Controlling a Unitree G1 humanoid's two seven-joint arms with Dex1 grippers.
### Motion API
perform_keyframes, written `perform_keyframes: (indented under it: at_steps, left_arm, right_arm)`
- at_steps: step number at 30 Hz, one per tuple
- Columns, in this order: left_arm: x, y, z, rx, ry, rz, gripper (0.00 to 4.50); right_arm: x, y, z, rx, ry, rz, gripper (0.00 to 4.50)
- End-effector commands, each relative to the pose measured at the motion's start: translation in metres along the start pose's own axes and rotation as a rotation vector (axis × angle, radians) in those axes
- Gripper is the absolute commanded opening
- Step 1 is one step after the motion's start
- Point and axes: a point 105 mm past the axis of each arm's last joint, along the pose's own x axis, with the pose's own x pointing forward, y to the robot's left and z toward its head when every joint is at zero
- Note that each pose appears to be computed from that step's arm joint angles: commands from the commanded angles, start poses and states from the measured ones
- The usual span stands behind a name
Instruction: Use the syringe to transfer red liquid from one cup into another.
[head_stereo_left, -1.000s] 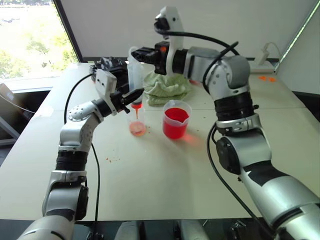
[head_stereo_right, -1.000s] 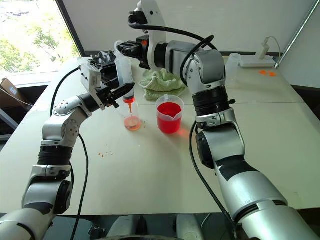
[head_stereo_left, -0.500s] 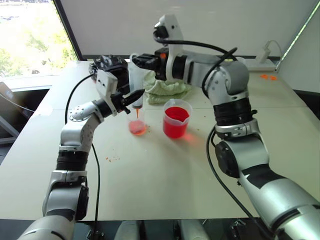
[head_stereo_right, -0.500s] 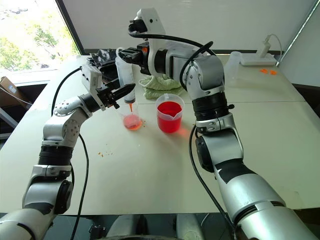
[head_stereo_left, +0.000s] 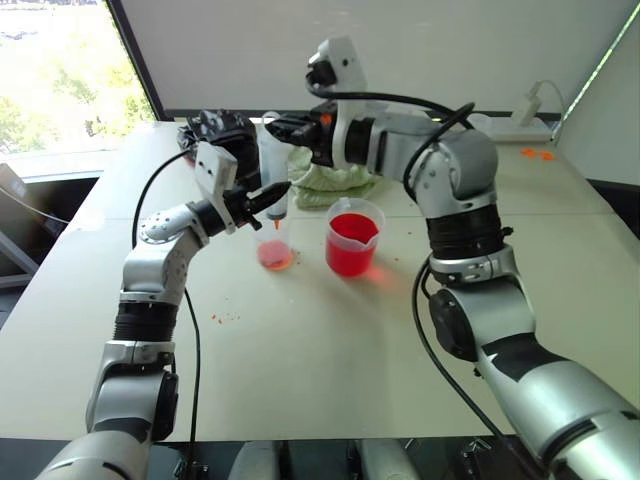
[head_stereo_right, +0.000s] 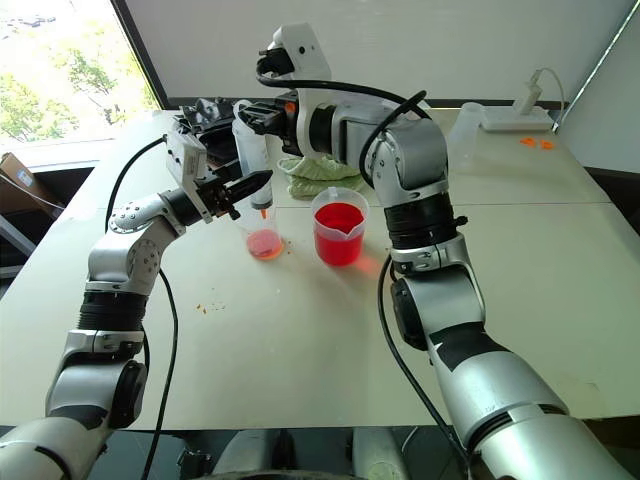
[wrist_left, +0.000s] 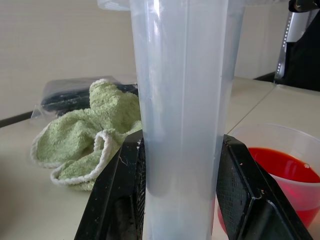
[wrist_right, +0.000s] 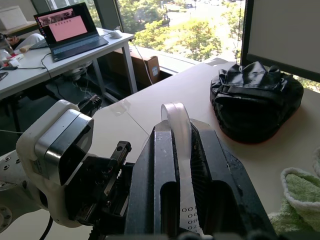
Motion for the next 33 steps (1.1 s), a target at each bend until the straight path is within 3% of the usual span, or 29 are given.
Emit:
perform_keyframes:
  at_steps: [1, 3, 6, 23, 27, 33]
  left_arm:
    - [0.001, 0.008, 0.03, 0.056, -0.089, 0.039, 1.35]
    - [0.001, 0.008, 0.029, 0.055, -0.089, 0.039, 1.35]
    - [0.0, 0.008, 0.029, 0.055, -0.088, 0.042, 1.35]
    - [-0.001, 0.012, 0.044, 0.026, -0.127, 0.058, 1.35]
    - [-0.001, 0.013, 0.063, -0.094, -0.176, 0.054, 1.35]
    - [-0.013, 0.03, 0.091, -0.411, -0.197, 0.06, 1.35]
  right_arm:
    - [0.011, 0.031, -0.007, 0.015, 0.029, 0.139, 0.9]
    - [0.011, 0.031, -0.005, 0.015, 0.025, 0.135, 1.66]
    - [0.009, 0.029, -0.002, 0.01, 0.02, 0.125, 3.19]
    - [-0.054, -0.007, 0.031, 0.039, -0.084, -0.023, 3.19]
    - [-0.082, -0.024, 0.027, 0.063, -0.092, -0.107, 3.19]
    - [-0.099, -0.036, 0.005, 0.116, -0.06, -0.183, 3.19]
